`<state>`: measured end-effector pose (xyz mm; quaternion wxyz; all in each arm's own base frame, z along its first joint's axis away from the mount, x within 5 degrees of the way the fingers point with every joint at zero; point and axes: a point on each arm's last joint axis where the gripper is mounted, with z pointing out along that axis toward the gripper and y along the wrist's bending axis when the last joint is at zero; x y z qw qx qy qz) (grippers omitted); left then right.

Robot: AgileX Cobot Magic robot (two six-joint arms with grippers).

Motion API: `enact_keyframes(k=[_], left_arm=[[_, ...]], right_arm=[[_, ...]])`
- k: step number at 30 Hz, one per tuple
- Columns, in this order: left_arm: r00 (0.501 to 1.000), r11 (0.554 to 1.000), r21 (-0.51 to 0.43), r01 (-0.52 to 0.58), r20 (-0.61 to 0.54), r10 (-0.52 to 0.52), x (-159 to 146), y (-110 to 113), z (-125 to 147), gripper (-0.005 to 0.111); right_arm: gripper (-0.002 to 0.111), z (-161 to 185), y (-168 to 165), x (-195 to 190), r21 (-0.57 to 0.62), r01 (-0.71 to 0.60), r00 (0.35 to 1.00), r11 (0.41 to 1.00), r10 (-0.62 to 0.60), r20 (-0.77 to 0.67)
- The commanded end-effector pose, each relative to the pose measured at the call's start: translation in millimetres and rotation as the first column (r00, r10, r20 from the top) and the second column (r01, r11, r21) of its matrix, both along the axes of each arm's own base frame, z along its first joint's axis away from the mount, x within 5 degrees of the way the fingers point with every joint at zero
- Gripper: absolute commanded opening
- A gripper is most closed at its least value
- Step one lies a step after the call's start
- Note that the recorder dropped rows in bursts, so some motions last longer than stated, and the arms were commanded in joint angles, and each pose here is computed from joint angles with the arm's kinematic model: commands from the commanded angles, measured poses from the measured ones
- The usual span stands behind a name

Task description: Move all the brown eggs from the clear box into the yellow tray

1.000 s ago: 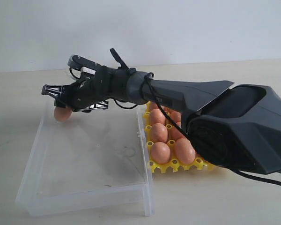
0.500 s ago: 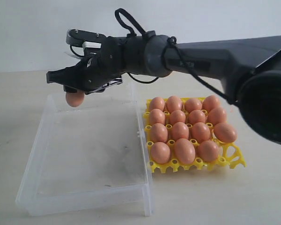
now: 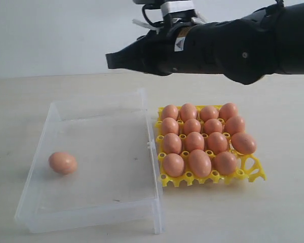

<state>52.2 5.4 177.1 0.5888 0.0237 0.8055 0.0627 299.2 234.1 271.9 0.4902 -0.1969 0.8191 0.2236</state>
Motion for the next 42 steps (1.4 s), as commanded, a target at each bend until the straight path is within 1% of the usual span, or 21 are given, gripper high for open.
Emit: enact_keyframes(k=[1, 3, 5, 6, 9, 11, 12, 15, 18, 21, 24, 25, 27, 28, 29, 32, 36, 38, 42], left_arm=[[1.0, 1.0, -0.007, 0.006, 0.013, -0.006, 0, 0, 2, 0.0], [1.0, 1.0, -0.007, 0.006, 0.013, -0.006, 0, 0, 2, 0.0], [1.0, 1.0, -0.007, 0.006, 0.013, -0.006, 0, 0, 2, 0.0], [1.0, 1.0, -0.007, 0.006, 0.013, -0.006, 0, 0, 2, 0.0], [1.0, 1.0, -0.007, 0.006, 0.013, -0.006, 0, 0, 2, 0.0], [1.0, 1.0, -0.007, 0.006, 0.013, -0.006, 0, 0, 2, 0.0], [1.0, 1.0, -0.007, 0.006, 0.013, -0.006, 0, 0, 2, 0.0], [1.0, 1.0, -0.007, 0.006, 0.013, -0.006, 0, 0, 2, 0.0], [1.0, 1.0, -0.007, 0.006, 0.013, -0.006, 0, 0, 2, 0.0], [1.0, 1.0, -0.007, 0.006, 0.013, -0.006, 0, 0, 2, 0.0], [1.0, 1.0, -0.007, 0.006, 0.013, -0.006, 0, 0, 2, 0.0], [1.0, 1.0, -0.007, 0.006, 0.013, -0.006, 0, 0, 2, 0.0], [1.0, 1.0, -0.007, 0.006, 0.013, -0.006, 0, 0, 2, 0.0], [1.0, 1.0, -0.007, 0.006, 0.013, -0.006, 0, 0, 2, 0.0], [1.0, 1.0, -0.007, 0.006, 0.013, -0.006, 0, 0, 2, 0.0], [1.0, 1.0, -0.007, 0.006, 0.013, -0.006, 0, 0, 2, 0.0], [1.0, 1.0, -0.007, 0.006, 0.013, -0.006, 0, 0, 2, 0.0], [1.0, 1.0, -0.007, 0.006, 0.013, -0.006, 0, 0, 2, 0.0], [1.0, 1.0, -0.007, 0.006, 0.013, -0.006, 0, 0, 2, 0.0]], right_arm=[[0.0, -16, -11, 5, -0.06, 0.026, 0.997, 0.998, -0.03, -0.066], [0.003, -31, -9, 5, -0.113, 0.015, 0.99, 0.993, -0.03, -0.134], [0.016, -44, -2, 1, -0.155, -0.016, 0.984, 0.988, -0.011, -0.178], [0.024, -50, 5, -2, -0.164, -0.036, 0.982, 0.986, 0.004, -0.19], [0.043, -57, 19, -8, -0.182, -0.084, 0.979, 0.98, 0.047, -0.197], [0.05, -61, 31, -12, -0.21, -0.134, 0.977, 0.968, 0.094, -0.19], [0.052, -62, 36, -13, -0.224, -0.155, 0.975, 0.962, 0.113, -0.19], [0.053, -65, 58, -18, -0.268, -0.227, 0.963, 0.936, 0.175, -0.205], [0.053, -59, 82, -22, -0.304, -0.295, 0.949, 0.906, 0.24, -0.205], [0.053, -57, 104, -26, -0.361, -0.37, 0.927, 0.856, 0.315, -0.203], [0.053, -62, 119, -30, -0.429, -0.442, 0.897, 0.788, 0.374, -0.237], [0.053, -63, 123, -30, -0.45, -0.462, 0.886, 0.764, 0.382, -0.261], [0.053, -68, 128, -32, -0.469, -0.485, 0.873, 0.738, 0.384, -0.3], [0.053, -73, 130, -34, -0.49, -0.51, 0.859, 0.707, 0.392, -0.328], [0.053, -75, 131, -34, -0.503, -0.524, 0.851, 0.688, 0.397, -0.343], [0.053, -82, 135, -39, -0.519, -0.571, 0.82, 0.636, 0.407, -0.402], [0.053, -84, 138, -41, -0.521, -0.626, 0.78, 0.58, 0.462, -0.422], [0.053, -87, 138, -41, -0.541, -0.645, 0.762, 0.539, 0.5, -0.411], [0.053, -88, 144, -43, -0.542, -0.703, 0.693, 0.46, 0.613, -0.379]])
